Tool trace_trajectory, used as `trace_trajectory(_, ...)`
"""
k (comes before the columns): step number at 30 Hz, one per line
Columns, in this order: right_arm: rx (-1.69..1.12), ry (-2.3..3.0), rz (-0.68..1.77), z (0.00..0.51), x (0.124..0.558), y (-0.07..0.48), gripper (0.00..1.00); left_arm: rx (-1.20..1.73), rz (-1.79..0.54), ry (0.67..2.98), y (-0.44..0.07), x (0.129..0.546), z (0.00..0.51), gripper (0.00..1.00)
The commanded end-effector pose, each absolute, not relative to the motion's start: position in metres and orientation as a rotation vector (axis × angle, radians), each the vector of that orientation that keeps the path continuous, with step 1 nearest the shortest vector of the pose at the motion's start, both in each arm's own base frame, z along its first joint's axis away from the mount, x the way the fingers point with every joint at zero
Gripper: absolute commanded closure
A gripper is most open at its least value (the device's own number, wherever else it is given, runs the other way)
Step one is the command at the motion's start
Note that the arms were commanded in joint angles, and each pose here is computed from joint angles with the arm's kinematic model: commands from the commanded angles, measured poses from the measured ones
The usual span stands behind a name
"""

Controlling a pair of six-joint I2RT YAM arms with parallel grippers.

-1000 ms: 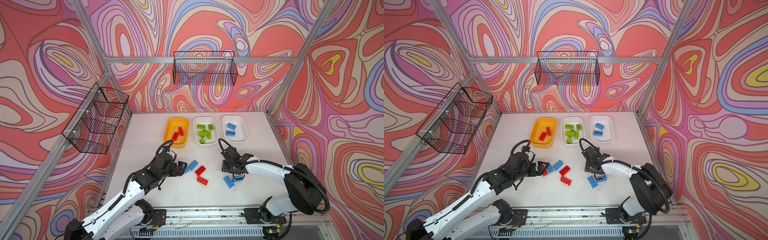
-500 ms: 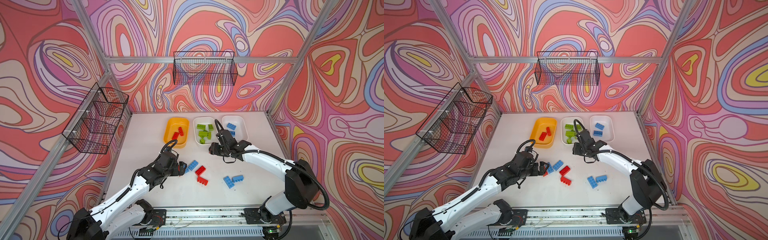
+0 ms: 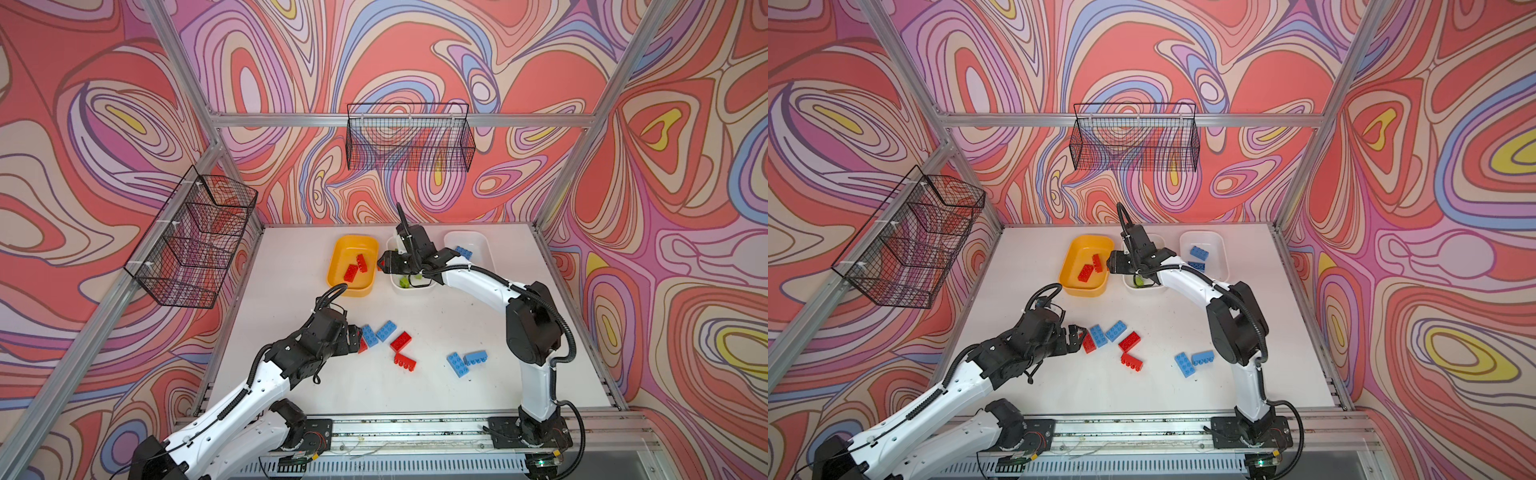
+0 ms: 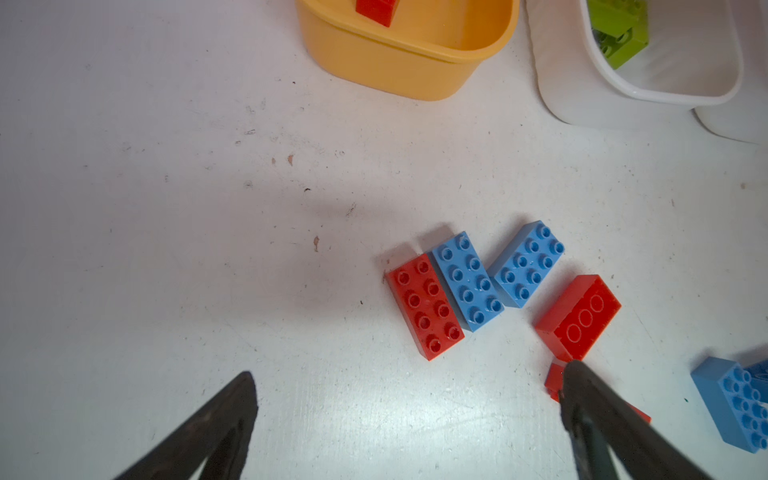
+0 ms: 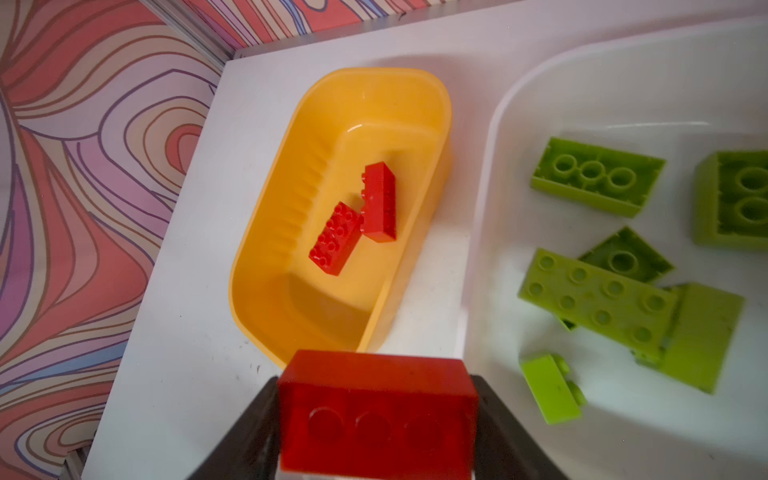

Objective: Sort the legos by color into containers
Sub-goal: 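Carry the red brick with the right gripper and drop it into the yellow tub, then raise the right gripper from the yellow tub while the left gripper grasps a red brick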

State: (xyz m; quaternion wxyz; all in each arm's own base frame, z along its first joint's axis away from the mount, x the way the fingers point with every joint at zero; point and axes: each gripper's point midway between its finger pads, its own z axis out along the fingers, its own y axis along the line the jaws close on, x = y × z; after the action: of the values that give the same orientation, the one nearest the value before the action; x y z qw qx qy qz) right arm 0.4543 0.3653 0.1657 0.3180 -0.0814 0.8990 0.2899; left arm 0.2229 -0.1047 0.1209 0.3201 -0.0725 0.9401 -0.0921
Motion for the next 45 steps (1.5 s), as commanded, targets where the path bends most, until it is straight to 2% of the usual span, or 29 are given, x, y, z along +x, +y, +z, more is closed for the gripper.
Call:
trace_trajectory(1,-0.343,2.271,0.834,0.183,0.465,0.396,0.61,-0.242,-0.163,2.485,-0.089,0.215,0.120,0.00)
trace_trajectory(15,-0.468,2.233,0.924,0.143,0.505,0.479,0.57,-0.223,-0.157,2.466,-0.098,0.230,0.129,0.00)
trace_trajectory(18,-0.463,2.221,0.934,0.142,0.509,0.483,0.46,-0.219,-0.147,2.484,-0.101,0.233,0.127,0.00)
trace_trajectory(20,-0.464,2.206,0.939,0.148,0.509,0.483,0.29,-0.223,-0.144,2.497,-0.101,0.233,0.123,0.00)
trace_trajectory(22,-0.469,2.196,0.939,0.157,0.507,0.481,0.17,-0.234,-0.143,2.502,-0.101,0.231,0.120,0.00)
trace_trajectory(24,-0.474,2.172,0.943,0.173,0.504,0.478,0.13,-0.244,-0.136,2.504,-0.098,0.229,0.120,0.00)
trace_trajectory(32,-0.464,2.112,0.934,0.234,0.479,0.453,0.05,-0.246,-0.136,2.536,-0.097,0.222,0.114,0.00)
trace_trajectory(35,-0.443,2.125,0.915,0.241,0.463,0.435,0.02,-0.260,-0.135,2.587,-0.099,0.218,0.104,0.00)
trace_trajectory(45,-0.329,2.188,0.775,0.234,0.391,0.347,0.02,-0.343,-0.127,2.716,-0.109,0.210,0.066,0.03)
